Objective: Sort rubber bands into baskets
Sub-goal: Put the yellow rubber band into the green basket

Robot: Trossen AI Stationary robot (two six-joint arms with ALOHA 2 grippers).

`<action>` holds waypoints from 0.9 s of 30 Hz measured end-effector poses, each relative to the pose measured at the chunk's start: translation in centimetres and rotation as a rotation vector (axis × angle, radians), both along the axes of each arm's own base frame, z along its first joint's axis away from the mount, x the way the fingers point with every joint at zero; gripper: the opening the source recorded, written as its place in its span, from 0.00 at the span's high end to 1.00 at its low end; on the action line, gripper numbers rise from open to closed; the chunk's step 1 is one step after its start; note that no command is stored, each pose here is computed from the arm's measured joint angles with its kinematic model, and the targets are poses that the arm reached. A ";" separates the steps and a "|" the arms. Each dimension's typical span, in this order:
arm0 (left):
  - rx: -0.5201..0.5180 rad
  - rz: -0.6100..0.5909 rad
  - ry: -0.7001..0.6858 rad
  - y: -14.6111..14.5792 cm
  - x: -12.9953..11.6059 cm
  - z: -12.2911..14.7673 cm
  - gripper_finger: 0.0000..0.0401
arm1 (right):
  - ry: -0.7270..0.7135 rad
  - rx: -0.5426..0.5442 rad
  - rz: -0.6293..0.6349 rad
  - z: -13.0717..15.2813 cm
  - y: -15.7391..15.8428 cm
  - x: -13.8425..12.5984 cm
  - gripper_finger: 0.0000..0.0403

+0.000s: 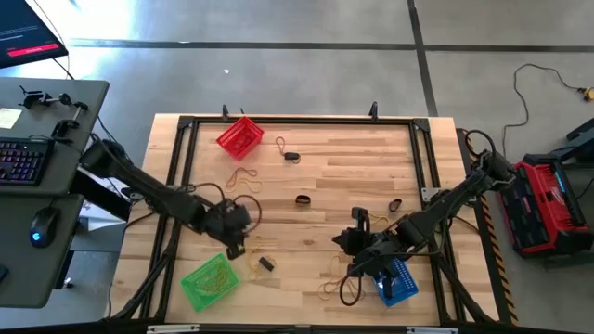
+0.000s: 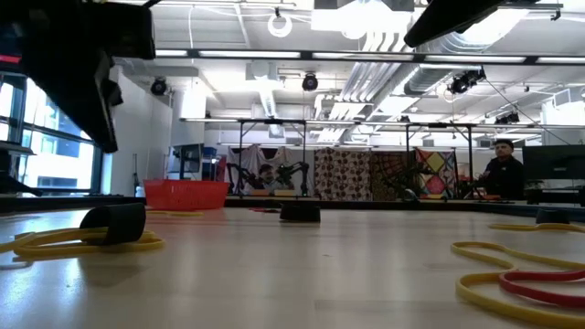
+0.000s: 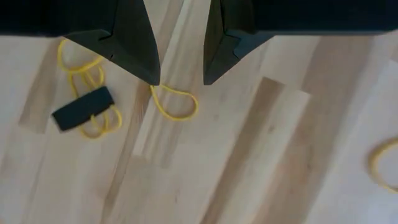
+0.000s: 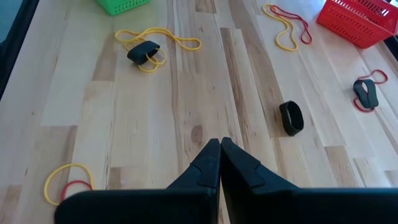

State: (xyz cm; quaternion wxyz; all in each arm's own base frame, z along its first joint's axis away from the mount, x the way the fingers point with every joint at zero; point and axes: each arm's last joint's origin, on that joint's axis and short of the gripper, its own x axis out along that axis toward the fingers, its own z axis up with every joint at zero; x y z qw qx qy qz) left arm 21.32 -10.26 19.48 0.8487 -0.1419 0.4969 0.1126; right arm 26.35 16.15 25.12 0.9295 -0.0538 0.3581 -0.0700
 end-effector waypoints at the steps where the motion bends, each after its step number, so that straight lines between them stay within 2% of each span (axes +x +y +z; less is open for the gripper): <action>1: 0.006 -0.015 0.006 -0.4 0.2 -0.4 0.71 | -0.001 0.000 0.000 0.0 0.0 0.0 1.00; 5: 0.025 -0.081 0.008 -1.8 1.1 -2.2 0.71 | -0.001 0.000 0.001 0.0 0.0 0.0 1.00; 12: -0.032 -0.054 0.097 -2.8 1.9 -4.9 0.71 | -0.002 -0.003 0.000 0.0 0.0 0.0 1.00; 27: -0.041 -0.084 0.091 -3.6 2.9 -6.6 0.71 | -0.001 -0.003 0.001 0.0 0.0 0.0 1.00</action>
